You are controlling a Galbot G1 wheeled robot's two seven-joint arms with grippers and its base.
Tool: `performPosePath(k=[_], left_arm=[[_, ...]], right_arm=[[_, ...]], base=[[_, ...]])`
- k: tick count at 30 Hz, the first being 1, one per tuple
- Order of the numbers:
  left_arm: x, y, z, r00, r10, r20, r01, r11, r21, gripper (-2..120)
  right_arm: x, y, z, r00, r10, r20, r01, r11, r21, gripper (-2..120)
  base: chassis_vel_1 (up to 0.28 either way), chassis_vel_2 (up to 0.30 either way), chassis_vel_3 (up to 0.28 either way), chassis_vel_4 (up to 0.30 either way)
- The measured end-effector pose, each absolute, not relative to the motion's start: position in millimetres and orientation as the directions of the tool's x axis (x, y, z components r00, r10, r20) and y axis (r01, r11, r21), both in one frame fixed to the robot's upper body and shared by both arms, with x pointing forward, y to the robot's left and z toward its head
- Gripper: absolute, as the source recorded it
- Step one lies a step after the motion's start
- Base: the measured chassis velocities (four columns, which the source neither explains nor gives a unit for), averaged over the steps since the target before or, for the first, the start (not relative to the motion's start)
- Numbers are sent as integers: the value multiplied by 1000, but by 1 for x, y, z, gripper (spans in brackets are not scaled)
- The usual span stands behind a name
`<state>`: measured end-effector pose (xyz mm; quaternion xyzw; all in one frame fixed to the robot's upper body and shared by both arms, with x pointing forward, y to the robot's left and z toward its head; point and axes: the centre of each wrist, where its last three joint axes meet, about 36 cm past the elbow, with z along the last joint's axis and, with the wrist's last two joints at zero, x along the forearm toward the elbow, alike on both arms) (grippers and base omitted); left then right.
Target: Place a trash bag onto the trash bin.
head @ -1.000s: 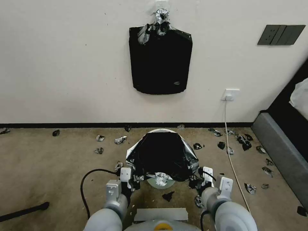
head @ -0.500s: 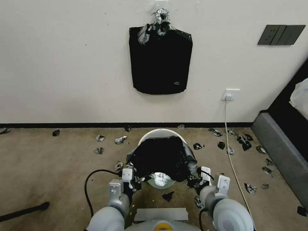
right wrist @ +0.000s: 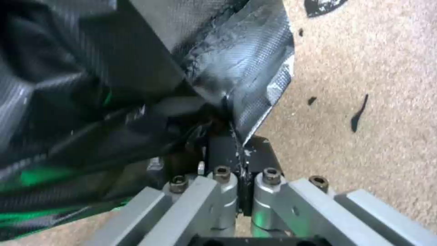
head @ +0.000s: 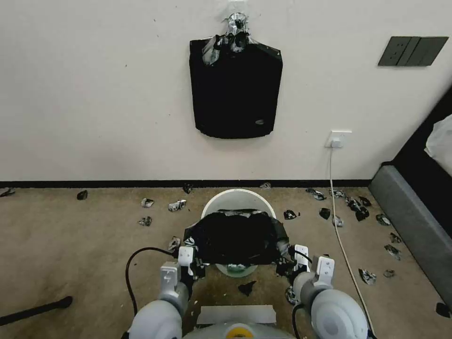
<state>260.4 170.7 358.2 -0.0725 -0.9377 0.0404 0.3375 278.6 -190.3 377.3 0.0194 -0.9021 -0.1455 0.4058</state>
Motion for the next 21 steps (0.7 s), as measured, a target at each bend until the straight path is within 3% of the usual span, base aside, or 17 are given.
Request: performPosePath(k=[9, 21], left_arm=[[261, 173, 352, -782, 161, 602, 107, 986, -125, 0], [256, 179, 364, -777, 161, 608, 115, 987, -114, 39]], right_arm=[[277, -191, 375, -688, -159, 708, 70, 957, 282, 0], [261, -191, 386, -694, -162, 702, 64, 957, 284, 45]], base=[[0, 0, 0, 0], [0, 0, 0, 0]])
